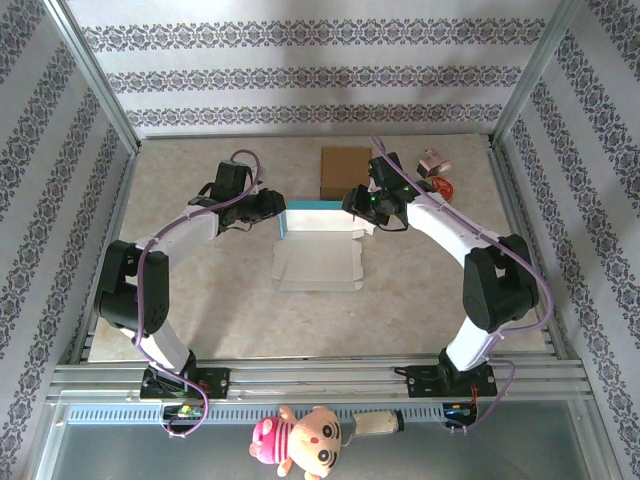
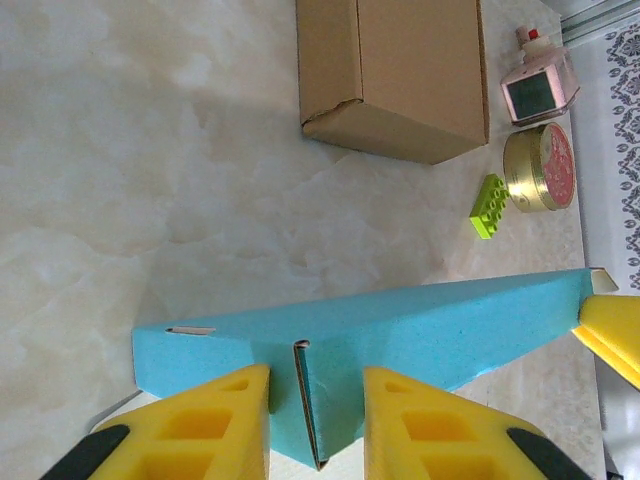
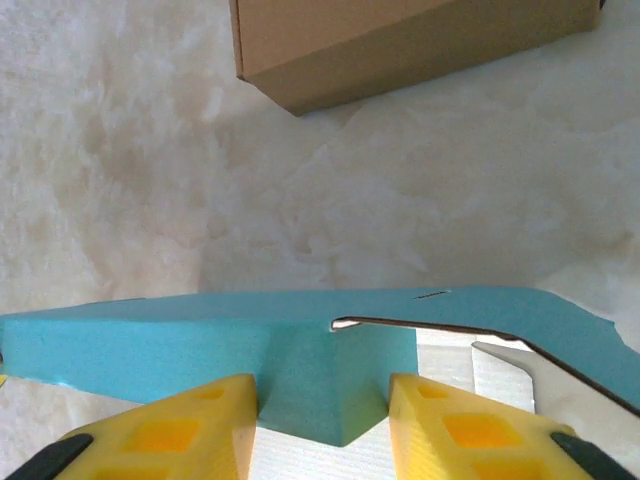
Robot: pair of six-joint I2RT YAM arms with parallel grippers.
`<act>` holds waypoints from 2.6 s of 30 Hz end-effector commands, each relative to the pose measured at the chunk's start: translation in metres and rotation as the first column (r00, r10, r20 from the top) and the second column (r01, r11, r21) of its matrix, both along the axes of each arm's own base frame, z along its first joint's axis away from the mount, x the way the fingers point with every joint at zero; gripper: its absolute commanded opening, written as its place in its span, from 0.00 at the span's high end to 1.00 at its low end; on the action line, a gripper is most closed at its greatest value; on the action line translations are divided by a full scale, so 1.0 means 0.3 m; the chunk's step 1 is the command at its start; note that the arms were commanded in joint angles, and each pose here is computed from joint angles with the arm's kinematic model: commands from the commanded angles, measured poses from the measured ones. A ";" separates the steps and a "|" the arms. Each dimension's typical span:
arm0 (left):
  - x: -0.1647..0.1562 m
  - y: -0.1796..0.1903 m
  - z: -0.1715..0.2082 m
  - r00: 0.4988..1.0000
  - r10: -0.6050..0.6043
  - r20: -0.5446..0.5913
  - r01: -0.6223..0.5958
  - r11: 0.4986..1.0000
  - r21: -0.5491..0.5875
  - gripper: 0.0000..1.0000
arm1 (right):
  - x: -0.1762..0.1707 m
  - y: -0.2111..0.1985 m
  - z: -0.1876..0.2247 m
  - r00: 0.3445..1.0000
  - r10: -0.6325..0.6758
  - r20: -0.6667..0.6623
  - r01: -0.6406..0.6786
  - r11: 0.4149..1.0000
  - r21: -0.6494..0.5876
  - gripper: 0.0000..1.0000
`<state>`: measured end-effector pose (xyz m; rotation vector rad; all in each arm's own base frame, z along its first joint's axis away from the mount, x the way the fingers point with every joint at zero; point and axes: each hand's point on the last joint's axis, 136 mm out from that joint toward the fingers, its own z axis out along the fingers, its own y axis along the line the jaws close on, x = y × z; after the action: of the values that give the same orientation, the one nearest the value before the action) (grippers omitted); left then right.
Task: Fold the paper box
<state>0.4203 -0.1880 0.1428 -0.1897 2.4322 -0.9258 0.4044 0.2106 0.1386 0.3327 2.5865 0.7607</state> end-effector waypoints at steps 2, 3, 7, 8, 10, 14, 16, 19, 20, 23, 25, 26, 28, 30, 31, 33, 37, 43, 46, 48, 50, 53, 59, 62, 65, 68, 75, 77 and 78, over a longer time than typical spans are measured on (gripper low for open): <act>-0.021 -0.021 0.015 0.999 -0.041 0.007 0.041 0.999 -0.004 0.74 | 0.005 0.066 -0.005 0.999 0.044 0.014 -0.044 0.998 0.035 0.70; -0.022 -0.022 0.017 0.999 -0.041 0.009 0.041 0.999 -0.004 0.74 | 0.005 0.067 -0.007 0.999 0.042 0.012 -0.042 0.998 0.036 0.72; -0.022 -0.021 0.019 0.999 -0.040 0.011 0.040 0.999 -0.002 0.74 | 0.003 0.065 -0.018 0.999 0.033 0.007 -0.033 0.999 0.043 0.77; -0.019 -0.019 0.022 0.999 -0.038 0.013 0.038 0.999 -0.002 0.74 | 0.002 0.059 -0.017 1.000 0.029 0.006 -0.030 0.999 0.042 0.78; -0.016 -0.020 0.026 0.999 -0.038 0.019 0.039 0.999 -0.001 0.74 | 0.001 0.057 -0.008 0.999 0.033 0.013 -0.034 0.998 0.047 0.85; -0.012 -0.019 0.020 0.999 -0.031 0.018 0.031 1.000 -0.004 0.74 | -0.004 0.044 0.014 0.999 0.031 0.030 -0.032 0.998 0.048 0.79; -0.014 -0.015 0.011 1.000 -0.026 0.014 0.026 1.000 0.004 0.74 | -0.010 0.040 0.033 0.998 0.037 0.042 -0.039 0.998 0.053 0.74; -0.013 -0.007 0.006 1.000 -0.022 0.014 0.021 1.000 0.022 0.74 | -0.031 0.013 0.087 0.996 0.047 0.079 -0.051 0.997 0.053 0.57; -0.013 -0.003 0.004 1.000 -0.020 0.013 0.019 0.999 0.031 0.74 | -0.044 -0.001 0.109 0.994 0.049 0.099 -0.054 0.997 0.046 0.55; -0.008 0.003 0.003 1.000 -0.016 0.014 0.015 0.999 0.044 0.74 | -0.094 -0.067 0.132 0.989 0.027 0.148 -0.029 1.000 0.005 0.51; -0.007 0.003 0.005 1.000 -0.015 0.017 0.014 0.999 0.043 0.74 | -0.130 -0.110 0.121 0.985 0.002 0.175 0.002 1.000 -0.023 0.50; -0.006 0.001 0.006 1.000 -0.016 0.017 0.016 0.999 0.040 0.74 | -0.153 -0.128 0.098 0.983 -0.006 0.184 0.013 0.999 -0.035 0.49; -0.005 -0.001 0.009 1.000 -0.017 0.019 0.016 0.999 0.039 0.74 | -0.182 -0.153 0.047 0.978 -0.037 0.205 0.047 0.998 -0.041 0.48; -0.004 -0.001 0.015 1.000 -0.019 0.020 0.018 0.999 0.038 0.74 | -0.203 -0.152 -0.014 0.976 -0.045 0.215 0.052 0.998 -0.026 0.48; -0.006 -0.001 0.015 1.000 -0.021 0.019 0.020 0.999 0.041 0.74 | -0.209 -0.145 -0.042 0.976 -0.045 0.215 0.049 0.999 -0.012 0.47; -0.008 0.000 0.017 0.999 -0.025 0.020 0.024 0.999 0.046 0.74 | -0.204 -0.126 -0.096 0.976 -0.056 0.209 0.054 0.998 0.018 0.47; -0.009 0.001 0.021 0.999 -0.027 0.022 0.026 0.998 0.050 0.74 | -0.143 -0.074 -0.160 0.977 -0.044 0.207 0.044 0.999 0.007 0.46; -0.011 0.000 0.026 0.999 -0.036 0.018 0.035 0.998 0.052 0.74 | -0.017 -0.070 -0.212 0.950 -0.134 0.284 0.152 0.987 -0.043 0.46; -0.011 -0.001 0.030 0.999 -0.040 0.018 0.039 0.998 0.058 0.74 | 0.016 -0.076 -0.249 0.942 -0.180 0.283 0.197 0.980 -0.035 0.46; -0.011 0.001 0.032 0.999 -0.043 0.019 0.042 0.997 0.061 0.74 | 0.031 -0.075 -0.262 0.934 -0.192 0.301 0.210 0.977 -0.028 0.45; -0.011 0.001 0.034 0.999 -0.044 0.020 0.043 0.997 0.064 0.74 | 0.038 -0.075 -0.279 0.935 -0.185 0.301 0.208 0.977 -0.043 0.43; -0.010 -0.003 0.037 0.999 -0.049 0.021 0.048 0.997 0.060 0.74 | 0.048 -0.086 -0.296 0.929 -0.192 0.316 0.218 0.974 -0.052 0.41; -0.011 -0.005 0.034 0.998 -0.053 0.017 0.052 0.997 0.060 0.74 | 0.099 -0.059 -0.291 0.909 -0.159 0.385 0.173 0.985 -0.003 0.50; -0.015 -0.003 0.034 0.998 -0.054 0.015 0.053 0.997 0.062 0.74 | 0.123 -0.045 -0.303 0.907 -0.139 0.398 0.158 0.987 -0.013 0.53; -0.017 0.000 0.041 0.998 -0.054 0.019 0.052 0.996 0.068 0.74 | 0.139 -0.042 -0.313 0.901 -0.132 0.413 0.151 0.989 -0.013 0.59; -0.015 0.000 0.048 0.998 -0.055 0.025 0.054 0.996 0.069 0.74 | 0.142 -0.021 -0.305 0.896 -0.117 0.429 0.122 0.992 0.014 0.68; -0.013 -0.004 0.038 0.998 -0.059 0.018 0.057 0.996 0.066 0.74 | 0.105 0.105 -0.267 0.859 0.046 0.509 -0.077 0.996 0.039 0.73; -0.014 -0.004 0.033 0.998 -0.059 0.016 0.058 0.996 0.066 0.74 | 0.090 0.146 -0.271 0.854 0.092 0.513 -0.133 0.990 0.045 0.73; -0.015 -0.003 0.030 0.998 -0.058 0.014 0.057 0.996 0.066 0.74 | 0.082 0.169 -0.278 0.853 0.116 0.509 -0.164 0.985 0.050 0.73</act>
<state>0.4188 -0.1832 0.1443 -0.1483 2.4643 -0.8608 0.4376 0.2213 0.0416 0.1602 2.1462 0.7452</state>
